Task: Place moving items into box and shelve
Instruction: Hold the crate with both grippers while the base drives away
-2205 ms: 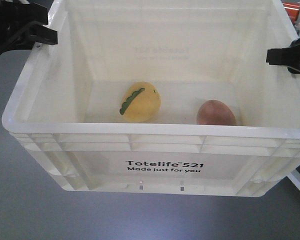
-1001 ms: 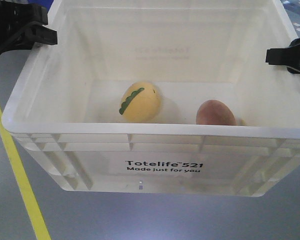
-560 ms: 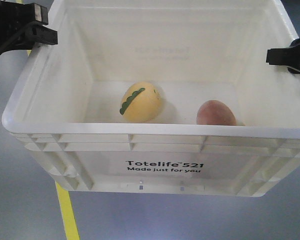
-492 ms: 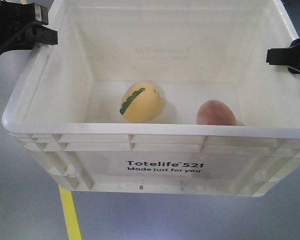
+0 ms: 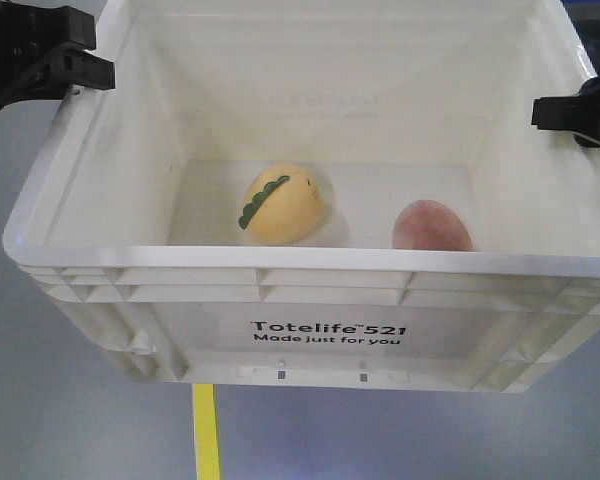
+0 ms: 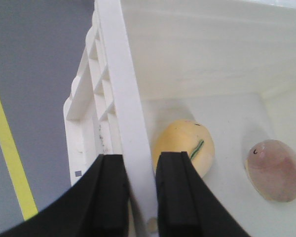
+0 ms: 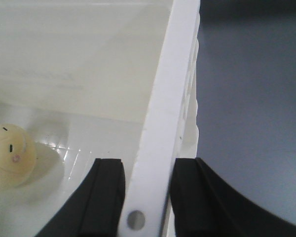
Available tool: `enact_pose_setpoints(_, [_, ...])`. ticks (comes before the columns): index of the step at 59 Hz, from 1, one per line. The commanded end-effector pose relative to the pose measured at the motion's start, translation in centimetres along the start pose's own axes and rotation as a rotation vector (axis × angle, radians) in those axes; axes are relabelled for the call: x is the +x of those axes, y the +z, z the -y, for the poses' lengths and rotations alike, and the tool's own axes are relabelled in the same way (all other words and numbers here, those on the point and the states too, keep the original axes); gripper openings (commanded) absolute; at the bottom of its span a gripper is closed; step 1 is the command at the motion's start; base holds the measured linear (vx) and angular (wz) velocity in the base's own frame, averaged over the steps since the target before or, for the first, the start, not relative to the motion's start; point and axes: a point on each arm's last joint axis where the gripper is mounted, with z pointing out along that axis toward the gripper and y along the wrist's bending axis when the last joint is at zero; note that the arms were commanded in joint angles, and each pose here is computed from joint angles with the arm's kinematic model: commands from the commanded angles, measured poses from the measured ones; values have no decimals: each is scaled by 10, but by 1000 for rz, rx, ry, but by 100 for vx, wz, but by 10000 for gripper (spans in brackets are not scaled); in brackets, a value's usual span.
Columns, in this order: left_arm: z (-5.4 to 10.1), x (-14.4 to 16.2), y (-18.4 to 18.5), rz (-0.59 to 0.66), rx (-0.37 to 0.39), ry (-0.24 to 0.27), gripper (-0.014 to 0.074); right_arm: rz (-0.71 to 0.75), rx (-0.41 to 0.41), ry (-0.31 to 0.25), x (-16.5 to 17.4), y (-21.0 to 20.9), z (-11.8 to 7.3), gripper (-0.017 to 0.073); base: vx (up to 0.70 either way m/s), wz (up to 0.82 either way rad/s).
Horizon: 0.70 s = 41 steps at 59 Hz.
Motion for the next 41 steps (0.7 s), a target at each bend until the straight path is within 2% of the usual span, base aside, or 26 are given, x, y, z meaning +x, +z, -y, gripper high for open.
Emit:
enact_pose_setpoints(1, [17,-15,-23,165,84,-11,-6,210,-11,22,-25,-19,-4,-6,7,37])
enact_pose_setpoints(41, [17,-15,-23,165,84,-11,-6,209,-11,22,-25,-19,-4,-6,5,26])
